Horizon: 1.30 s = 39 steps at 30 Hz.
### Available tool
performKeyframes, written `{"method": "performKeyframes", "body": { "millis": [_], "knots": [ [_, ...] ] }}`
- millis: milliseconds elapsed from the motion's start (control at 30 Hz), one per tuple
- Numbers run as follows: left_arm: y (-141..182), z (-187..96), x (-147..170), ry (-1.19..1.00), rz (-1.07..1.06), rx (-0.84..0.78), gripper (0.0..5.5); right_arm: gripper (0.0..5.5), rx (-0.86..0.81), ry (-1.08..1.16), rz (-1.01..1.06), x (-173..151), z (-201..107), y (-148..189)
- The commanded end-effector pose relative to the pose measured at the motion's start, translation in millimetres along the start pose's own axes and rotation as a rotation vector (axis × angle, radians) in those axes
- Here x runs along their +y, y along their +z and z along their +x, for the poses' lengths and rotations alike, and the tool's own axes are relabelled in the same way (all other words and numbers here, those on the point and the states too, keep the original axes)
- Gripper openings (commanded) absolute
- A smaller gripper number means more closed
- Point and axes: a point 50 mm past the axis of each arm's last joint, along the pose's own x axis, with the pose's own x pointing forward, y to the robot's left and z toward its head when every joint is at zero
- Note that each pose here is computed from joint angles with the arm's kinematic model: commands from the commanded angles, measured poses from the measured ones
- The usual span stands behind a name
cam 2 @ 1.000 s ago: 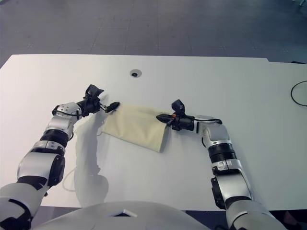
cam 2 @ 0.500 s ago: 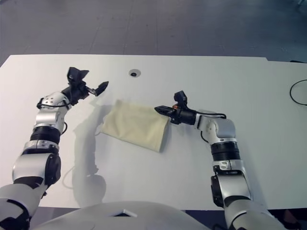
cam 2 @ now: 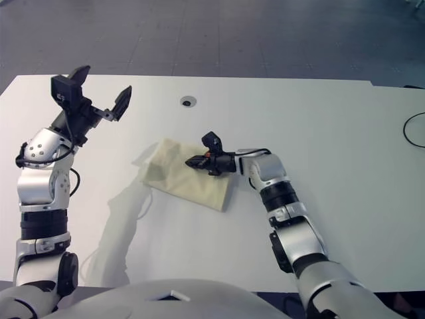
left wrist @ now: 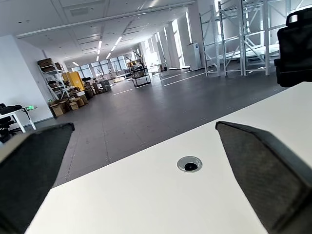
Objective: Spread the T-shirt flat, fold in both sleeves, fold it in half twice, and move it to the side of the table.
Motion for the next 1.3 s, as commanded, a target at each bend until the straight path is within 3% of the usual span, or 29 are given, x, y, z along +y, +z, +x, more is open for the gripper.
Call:
{"method": "performKeyframes", "body": {
  "millis": [33,333,467,733,933,1033,1200,1300],
  "knots": [
    [3.8,5.0,-4.5,-0.001,0.02,-0.01,5.4,1.35,0.001,-0.186,0.155,-33.5,-20.8,-13.3],
    [2.2,8.7,-10.6,0.028,0.063,-0.016,5.4,2.41,0.006,-0.755,0.055,-99.0,-99.5,-48.3],
    [-5.0,4.8,-13.4,0.077,0.07,0.007,5.4,3.01,-0.051,-0.933,0.073,-109.5,-126.5,-52.8],
    [-10.8,1.8,-19.4,0.089,0.066,0.023,5.4,4.34,-0.073,-1.125,0.043,-115.6,-148.7,-59.0],
    [-8.2,4.7,-14.8,0.13,0.077,0.002,5.4,5.3,-0.391,-1.155,-0.019,-92.0,-157.8,-5.2],
    [-6.2,-1.7,-17.7,0.153,0.088,-0.017,5.4,5.37,-0.584,-1.017,-0.084,-57.7,-143.4,20.1],
    [-7.3,-15.6,-28.4,0.178,0.185,-0.03,5.4,5.37,-0.583,-0.924,-0.358,-19.1,-114.8,-0.8],
    [-15.5,-25.9,-37.6,0.212,0.166,-0.006,5.4,5.17,-0.612,-0.984,-0.521,-2.7,-112.3,-15.1]
  ]
}}
